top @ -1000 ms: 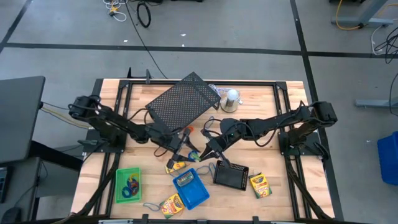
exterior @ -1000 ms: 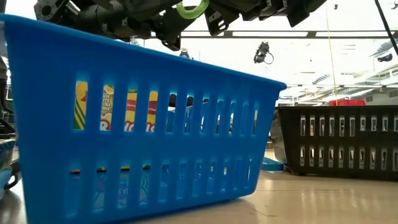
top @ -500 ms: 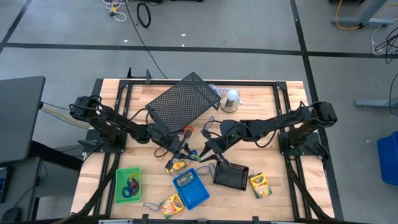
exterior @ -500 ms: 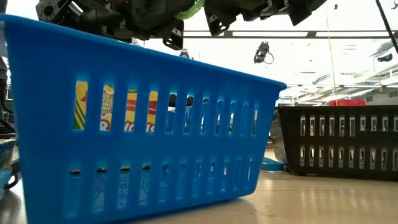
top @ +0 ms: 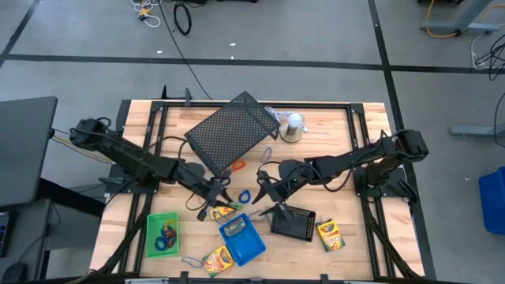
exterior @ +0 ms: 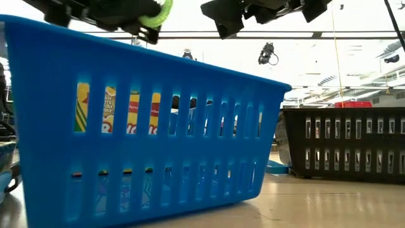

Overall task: Pick & Place Office Desk Supplies
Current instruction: Put the green spiral keychain into the green bin, then put the blue rubber band into the black bin

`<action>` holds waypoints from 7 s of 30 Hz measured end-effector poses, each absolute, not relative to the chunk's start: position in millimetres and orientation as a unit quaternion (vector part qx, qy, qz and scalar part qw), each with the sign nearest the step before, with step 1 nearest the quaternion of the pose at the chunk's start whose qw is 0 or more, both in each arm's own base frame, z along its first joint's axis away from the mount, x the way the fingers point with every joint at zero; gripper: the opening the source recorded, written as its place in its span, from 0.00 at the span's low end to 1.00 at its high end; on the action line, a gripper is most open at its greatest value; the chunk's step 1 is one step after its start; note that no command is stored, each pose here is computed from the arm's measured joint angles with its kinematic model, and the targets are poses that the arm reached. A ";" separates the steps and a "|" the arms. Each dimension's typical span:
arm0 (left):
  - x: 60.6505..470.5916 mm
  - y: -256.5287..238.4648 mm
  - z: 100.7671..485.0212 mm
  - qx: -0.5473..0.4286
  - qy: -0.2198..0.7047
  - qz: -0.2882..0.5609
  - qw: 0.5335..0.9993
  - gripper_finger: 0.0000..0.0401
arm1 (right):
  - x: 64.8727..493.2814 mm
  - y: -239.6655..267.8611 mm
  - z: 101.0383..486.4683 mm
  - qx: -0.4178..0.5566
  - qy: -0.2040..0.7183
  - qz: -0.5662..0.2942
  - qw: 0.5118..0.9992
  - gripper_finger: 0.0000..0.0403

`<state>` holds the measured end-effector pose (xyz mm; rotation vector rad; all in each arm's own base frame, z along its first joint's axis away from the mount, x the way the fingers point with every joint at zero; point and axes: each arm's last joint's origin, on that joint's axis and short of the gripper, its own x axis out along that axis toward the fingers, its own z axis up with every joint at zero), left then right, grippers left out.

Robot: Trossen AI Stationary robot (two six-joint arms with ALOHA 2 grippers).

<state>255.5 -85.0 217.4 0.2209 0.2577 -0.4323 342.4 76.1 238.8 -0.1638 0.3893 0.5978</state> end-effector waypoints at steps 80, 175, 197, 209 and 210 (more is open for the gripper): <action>79.4 -186.2 184.5 -0.118 0.277 0.018 0.953 0.50 | 340.9 -11.8 176.6 -0.129 0.437 0.048 0.889 0.53; 142.2 -163.2 225.7 0.097 0.114 0.136 0.979 0.50 | 378.9 -75.4 130.8 -0.215 0.574 0.078 0.786 0.48; 143.7 -165.5 229.9 0.105 0.105 0.130 0.980 0.50 | 368.4 -52.4 135.3 -0.223 0.617 0.120 0.745 0.01; 144.6 -166.9 232.8 0.106 0.098 0.127 0.981 0.50 | 361.8 -1.1 155.8 -0.248 0.614 0.135 0.737 0.00; 144.8 -167.2 233.3 0.108 0.097 0.126 0.981 0.50 | 363.5 -1.9 156.3 -0.259 0.610 0.119 0.739 0.00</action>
